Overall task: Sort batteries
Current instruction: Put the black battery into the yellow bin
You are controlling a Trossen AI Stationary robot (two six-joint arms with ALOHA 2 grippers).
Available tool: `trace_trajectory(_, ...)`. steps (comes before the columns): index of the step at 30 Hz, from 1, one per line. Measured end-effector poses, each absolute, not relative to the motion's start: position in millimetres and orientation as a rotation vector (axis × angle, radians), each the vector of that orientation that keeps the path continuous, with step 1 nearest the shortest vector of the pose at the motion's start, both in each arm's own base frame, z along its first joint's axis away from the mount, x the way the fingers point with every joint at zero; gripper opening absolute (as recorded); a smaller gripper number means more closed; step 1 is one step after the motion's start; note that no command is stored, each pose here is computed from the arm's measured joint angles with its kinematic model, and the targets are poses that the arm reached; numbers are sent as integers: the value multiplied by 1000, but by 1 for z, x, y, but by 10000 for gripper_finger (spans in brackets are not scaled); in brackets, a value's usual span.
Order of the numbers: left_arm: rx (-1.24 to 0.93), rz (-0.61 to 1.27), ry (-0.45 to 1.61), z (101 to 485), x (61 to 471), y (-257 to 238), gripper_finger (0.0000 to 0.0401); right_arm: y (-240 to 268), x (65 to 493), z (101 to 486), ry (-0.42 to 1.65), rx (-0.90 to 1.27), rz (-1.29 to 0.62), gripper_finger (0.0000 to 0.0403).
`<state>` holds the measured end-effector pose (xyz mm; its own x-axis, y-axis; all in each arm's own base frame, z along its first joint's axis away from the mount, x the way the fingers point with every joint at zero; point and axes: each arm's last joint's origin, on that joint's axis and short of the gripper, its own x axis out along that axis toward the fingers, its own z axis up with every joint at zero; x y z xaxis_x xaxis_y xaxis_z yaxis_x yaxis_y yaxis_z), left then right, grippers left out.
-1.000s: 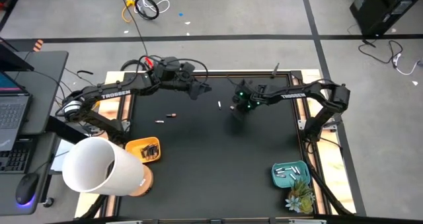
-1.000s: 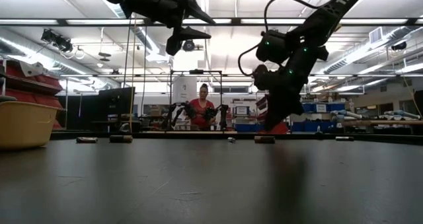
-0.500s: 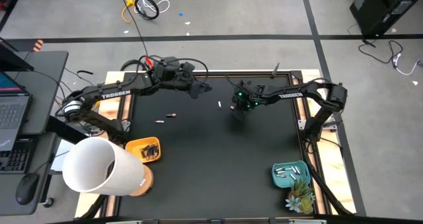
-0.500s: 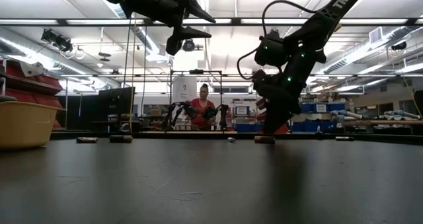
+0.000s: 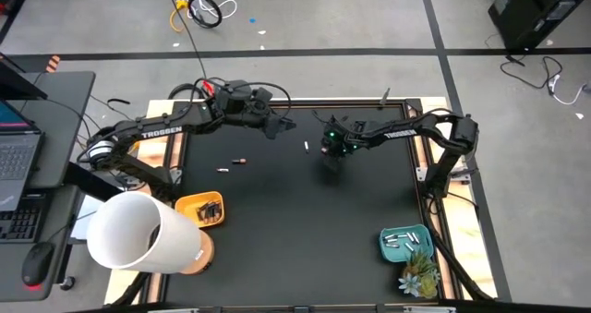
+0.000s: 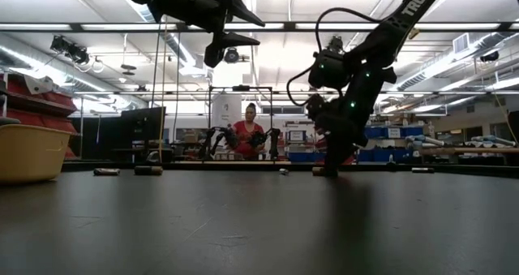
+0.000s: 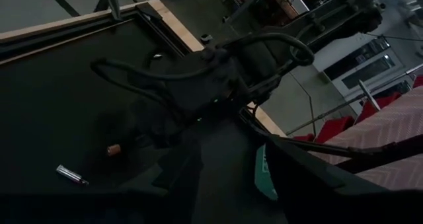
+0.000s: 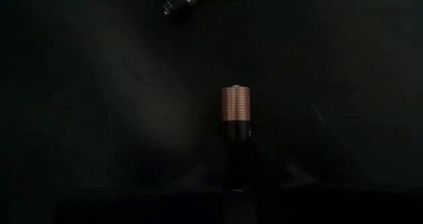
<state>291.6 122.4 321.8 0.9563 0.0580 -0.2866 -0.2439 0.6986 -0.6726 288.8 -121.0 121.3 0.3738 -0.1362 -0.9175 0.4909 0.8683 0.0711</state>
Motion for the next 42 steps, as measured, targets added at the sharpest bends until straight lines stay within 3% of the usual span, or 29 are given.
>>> trace_trajectory(7, -784, 170, 254, 322, 292, 122, 186, -121, 288, 126, 1099, 376, -412, 18)
trace_trajectory(12, -865, 77, 302, 320, 291, 119, 186, -115, 285, 143, 1051, 391, -384, 6)
trace_trajectory(21, -852, 91, 393, 311, 289, 116, 186, -97, 281, 188, 910, 341, -346, 3)
trace_trajectory(26, -836, 88, 402, 311, 288, 116, 186, -98, 282, 185, 915, 371, -339, 7)
trace_trajectory(34, -828, 83, 394, 312, 289, 116, 186, -93, 288, 194, 817, 592, -170, 115)
trace_trajectory(42, -801, 74, 372, 314, 289, 117, 186, -90, 282, 201, 824, 587, -246, 241)
